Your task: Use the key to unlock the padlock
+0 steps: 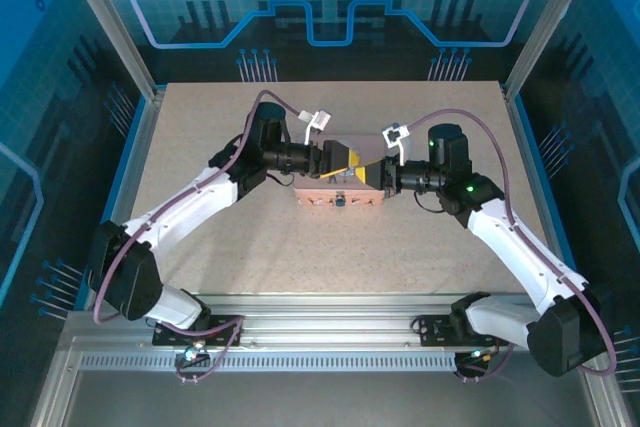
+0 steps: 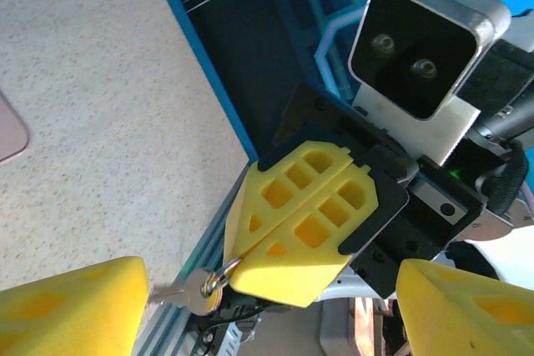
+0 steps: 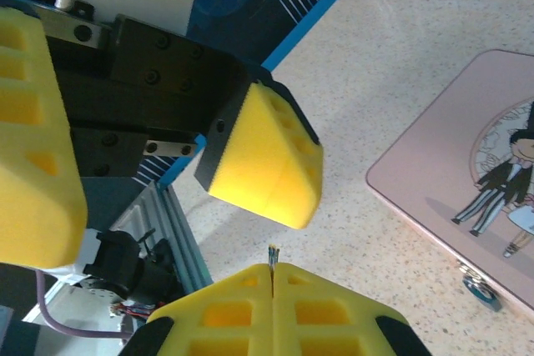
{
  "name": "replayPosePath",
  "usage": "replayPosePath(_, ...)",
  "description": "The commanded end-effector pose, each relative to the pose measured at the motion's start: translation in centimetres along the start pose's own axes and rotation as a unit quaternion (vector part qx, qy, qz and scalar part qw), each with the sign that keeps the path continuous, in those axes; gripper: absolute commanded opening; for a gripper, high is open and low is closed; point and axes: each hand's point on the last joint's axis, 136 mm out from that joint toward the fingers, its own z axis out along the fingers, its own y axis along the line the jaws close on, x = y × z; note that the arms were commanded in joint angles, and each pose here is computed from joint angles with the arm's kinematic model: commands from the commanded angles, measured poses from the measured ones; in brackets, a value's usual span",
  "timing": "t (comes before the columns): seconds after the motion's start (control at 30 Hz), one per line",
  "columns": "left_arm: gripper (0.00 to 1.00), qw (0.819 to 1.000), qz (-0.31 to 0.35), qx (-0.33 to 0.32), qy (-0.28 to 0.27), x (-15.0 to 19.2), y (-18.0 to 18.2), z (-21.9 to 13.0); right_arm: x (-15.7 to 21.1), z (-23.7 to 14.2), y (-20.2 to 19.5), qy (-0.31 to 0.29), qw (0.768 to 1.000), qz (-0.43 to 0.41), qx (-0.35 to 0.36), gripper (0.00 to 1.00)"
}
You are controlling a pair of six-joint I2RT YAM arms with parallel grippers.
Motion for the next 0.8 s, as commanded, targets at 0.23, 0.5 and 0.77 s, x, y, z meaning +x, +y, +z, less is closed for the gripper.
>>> replayPosePath(0.23,0.69,0.997,0.038,0.063,0.01,0.4,-2.6,0.4,-1.9,-0.6,1.8,-0.027,0.999,0.004,-0.038,0.0)
replayPosePath(0.5,0.41,0.995,0.04,0.085,0.025,1.0,-3.4,0.6,-2.4,-0.9,1.7,-0.038,0.999,0.005,-0.032,0.0)
replayPosePath(0.77,0.41,0.995,0.037,0.086,0.035,1.5,-3.3,0.8,-2.9,-1.6,1.1,-0.054,0.998,0.012,-0.023,0.0)
